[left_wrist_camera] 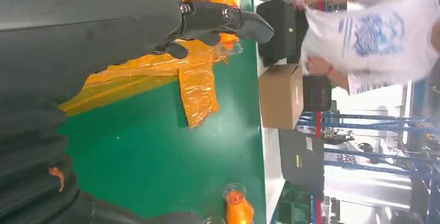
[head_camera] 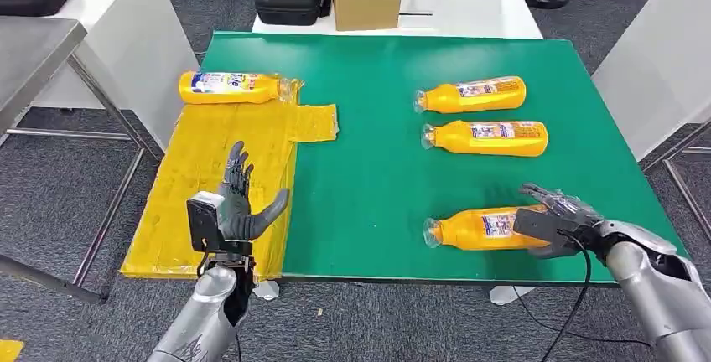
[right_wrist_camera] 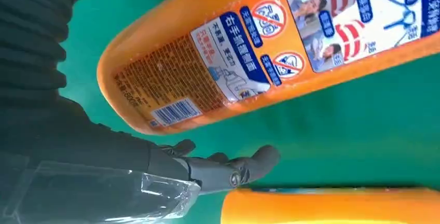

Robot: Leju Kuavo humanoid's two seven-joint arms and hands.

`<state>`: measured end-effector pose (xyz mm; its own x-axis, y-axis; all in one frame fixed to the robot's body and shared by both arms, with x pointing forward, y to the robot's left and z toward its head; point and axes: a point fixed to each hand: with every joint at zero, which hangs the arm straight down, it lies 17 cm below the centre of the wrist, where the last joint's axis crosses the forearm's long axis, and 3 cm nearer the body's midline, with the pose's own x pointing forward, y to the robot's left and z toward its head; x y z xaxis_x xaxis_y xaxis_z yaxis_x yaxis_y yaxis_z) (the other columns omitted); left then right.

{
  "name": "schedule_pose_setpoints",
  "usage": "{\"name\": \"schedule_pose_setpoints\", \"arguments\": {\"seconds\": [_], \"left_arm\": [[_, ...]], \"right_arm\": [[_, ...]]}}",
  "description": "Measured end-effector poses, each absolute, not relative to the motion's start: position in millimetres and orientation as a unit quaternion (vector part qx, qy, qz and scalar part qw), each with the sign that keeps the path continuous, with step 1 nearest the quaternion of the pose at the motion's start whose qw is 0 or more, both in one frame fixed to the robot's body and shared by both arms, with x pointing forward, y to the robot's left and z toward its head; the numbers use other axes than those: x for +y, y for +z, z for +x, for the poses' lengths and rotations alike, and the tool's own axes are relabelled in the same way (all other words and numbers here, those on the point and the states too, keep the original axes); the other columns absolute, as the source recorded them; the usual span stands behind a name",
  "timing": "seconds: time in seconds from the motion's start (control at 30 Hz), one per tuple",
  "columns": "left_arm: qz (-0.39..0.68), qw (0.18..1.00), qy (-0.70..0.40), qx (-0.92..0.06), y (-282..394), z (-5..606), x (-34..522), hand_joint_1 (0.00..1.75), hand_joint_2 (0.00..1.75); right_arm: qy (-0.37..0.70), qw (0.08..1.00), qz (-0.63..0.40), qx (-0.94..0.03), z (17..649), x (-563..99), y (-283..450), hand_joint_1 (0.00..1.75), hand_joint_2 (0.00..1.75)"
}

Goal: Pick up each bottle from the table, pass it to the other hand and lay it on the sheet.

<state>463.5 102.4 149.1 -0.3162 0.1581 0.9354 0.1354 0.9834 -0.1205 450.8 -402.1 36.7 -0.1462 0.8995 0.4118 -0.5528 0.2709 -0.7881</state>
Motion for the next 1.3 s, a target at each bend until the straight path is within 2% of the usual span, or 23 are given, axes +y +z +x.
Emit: {"name": "schedule_pose_setpoints", "arguments": {"seconds": [0.3,0.33,0.37,0.4,0.43,0.5,1.03,1.3], "left_arm": [[-0.090,0.579,0.014,-0.810,148,465,105,0.00,1.75],[-0.087,0.580,0.015,-0.810,148,465,106,0.00,1.75],[-0.085,0.582,0.016,-0.809,146,465,107,0.00,1.75],[-0.082,0.582,0.017,-0.809,145,466,109,0.00,1.75],[-0.081,0.583,0.018,-0.808,144,466,109,0.00,1.75],[-0.080,0.584,0.018,-0.808,143,465,110,0.00,1.75],[-0.083,0.591,0.011,-0.802,136,465,105,0.00,1.75],[-0.078,0.591,0.013,-0.803,135,465,107,0.00,1.75]], "right_arm": [[0.582,0.634,-0.163,-0.482,451,-400,32,0.00,1.75],[0.583,0.634,-0.161,-0.481,451,-399,31,0.30,1.75],[0.584,0.635,-0.159,-0.479,451,-399,29,1.29,1.75],[0.586,0.635,-0.158,-0.478,451,-398,28,1.61,1.75],[0.587,0.636,-0.158,-0.475,452,-398,26,1.69,1.75],[0.589,0.635,-0.163,-0.473,452,-398,22,1.75,1.75],[0.585,0.640,-0.169,-0.470,444,-395,7,1.75,1.75],[0.568,0.601,-0.213,-0.521,456,-380,21,1.75,1.75]]}}
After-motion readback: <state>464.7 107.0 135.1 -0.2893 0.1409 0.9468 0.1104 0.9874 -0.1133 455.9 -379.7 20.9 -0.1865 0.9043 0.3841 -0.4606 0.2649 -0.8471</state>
